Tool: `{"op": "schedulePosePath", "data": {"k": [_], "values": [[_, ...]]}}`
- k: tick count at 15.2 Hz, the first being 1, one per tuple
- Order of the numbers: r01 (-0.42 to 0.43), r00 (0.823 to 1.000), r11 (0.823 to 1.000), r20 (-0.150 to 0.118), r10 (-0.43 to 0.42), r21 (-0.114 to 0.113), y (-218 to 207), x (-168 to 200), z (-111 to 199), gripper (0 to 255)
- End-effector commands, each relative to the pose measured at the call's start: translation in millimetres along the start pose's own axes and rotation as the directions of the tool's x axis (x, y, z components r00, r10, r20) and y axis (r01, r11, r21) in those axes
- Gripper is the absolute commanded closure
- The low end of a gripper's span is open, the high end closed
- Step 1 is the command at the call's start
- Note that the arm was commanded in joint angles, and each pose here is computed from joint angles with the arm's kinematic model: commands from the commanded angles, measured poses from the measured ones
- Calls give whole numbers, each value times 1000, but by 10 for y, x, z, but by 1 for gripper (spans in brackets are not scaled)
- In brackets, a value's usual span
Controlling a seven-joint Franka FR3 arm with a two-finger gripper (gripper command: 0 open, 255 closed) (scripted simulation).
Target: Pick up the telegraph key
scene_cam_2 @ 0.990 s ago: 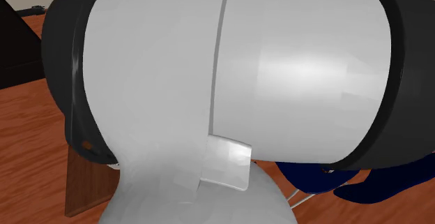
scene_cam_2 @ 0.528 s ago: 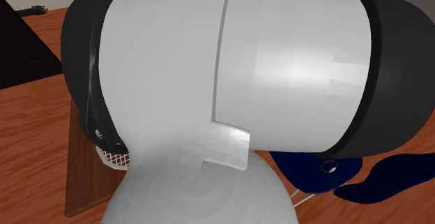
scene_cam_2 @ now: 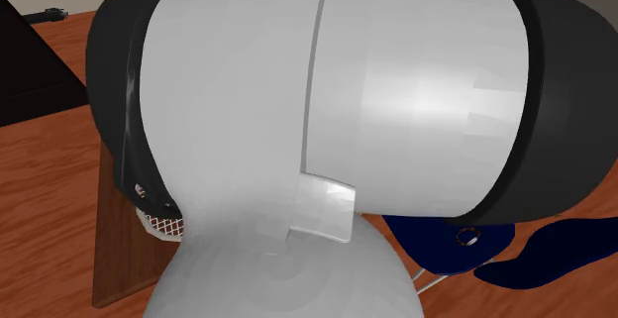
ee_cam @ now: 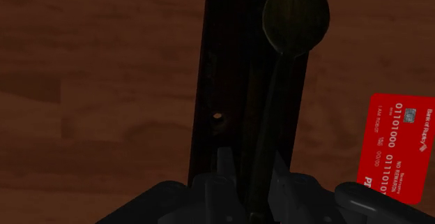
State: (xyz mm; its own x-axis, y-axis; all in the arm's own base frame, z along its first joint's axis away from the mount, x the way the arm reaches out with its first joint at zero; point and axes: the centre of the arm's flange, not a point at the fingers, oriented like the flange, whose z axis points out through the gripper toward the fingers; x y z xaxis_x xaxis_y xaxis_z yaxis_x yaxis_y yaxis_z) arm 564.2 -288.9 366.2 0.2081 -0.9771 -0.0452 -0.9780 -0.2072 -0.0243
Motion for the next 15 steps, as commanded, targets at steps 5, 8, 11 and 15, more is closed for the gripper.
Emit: {"op": "schedulePosePath", "data": {"k": [5, 8, 11, 15], "values": [[0, 1000, 1000, 1, 0, -1, -4, -19, -259, 255], [0, 1000, 1000, 1, 0, -1, -8, -27, -417, 255], [0, 1000, 1000, 1, 0, -1, -11, -34, -575, 255], [0, 1000, 1000, 1, 0, -1, -17, -43, -786, 255]]}}
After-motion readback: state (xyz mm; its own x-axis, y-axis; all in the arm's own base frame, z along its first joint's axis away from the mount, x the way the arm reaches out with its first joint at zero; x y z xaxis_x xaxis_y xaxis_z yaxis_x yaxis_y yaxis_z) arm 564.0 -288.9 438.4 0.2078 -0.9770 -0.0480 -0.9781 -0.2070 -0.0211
